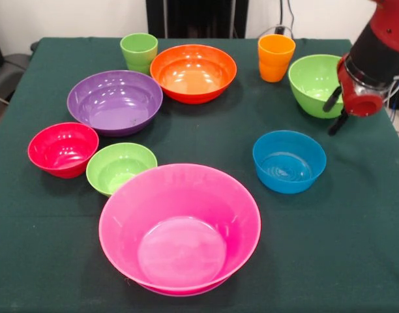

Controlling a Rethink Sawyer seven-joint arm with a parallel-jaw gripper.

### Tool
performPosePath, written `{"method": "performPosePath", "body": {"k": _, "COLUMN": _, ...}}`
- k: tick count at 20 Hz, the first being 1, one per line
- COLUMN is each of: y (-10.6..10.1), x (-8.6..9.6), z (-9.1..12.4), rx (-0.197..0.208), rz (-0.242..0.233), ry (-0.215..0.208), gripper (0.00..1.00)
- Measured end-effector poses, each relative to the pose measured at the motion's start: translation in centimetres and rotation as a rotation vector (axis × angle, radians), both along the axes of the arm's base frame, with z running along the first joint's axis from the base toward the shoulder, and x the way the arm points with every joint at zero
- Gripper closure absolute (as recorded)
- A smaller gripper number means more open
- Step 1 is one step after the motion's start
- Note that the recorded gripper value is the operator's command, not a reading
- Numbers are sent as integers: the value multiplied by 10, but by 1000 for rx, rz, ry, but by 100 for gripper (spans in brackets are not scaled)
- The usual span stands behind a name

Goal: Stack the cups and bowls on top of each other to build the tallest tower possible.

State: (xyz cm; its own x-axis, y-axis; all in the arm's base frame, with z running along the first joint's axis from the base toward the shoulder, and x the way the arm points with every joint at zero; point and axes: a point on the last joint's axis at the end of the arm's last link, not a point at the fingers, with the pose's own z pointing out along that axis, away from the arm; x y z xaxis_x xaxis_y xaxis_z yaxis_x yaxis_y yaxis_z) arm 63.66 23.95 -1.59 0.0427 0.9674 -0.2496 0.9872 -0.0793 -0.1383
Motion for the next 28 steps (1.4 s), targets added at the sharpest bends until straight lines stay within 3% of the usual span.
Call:
{"method": "performPosePath", "body": {"k": 4, "y": 12, "x": -10, "z": -18, "rx": -3, "rz": 12, "ry": 12, "gripper": 0}}
{"method": "performPosePath", "body": {"k": 12, "y": 42, "x": -21, "z": -19, "rx": 8, "rz": 42, "ry": 8, "gripper": 0}}
{"method": "performPosePath", "body": {"k": 21, "y": 77, "x": -20, "z": 4, "rx": 43, "rz": 64, "ry": -30, "gripper": 0}}
{"method": "performPosePath", "body": {"k": 28, "y": 77, "x": -5, "z": 33, "rx": 68, "rz": 47, "ry": -69, "gripper": 0}}
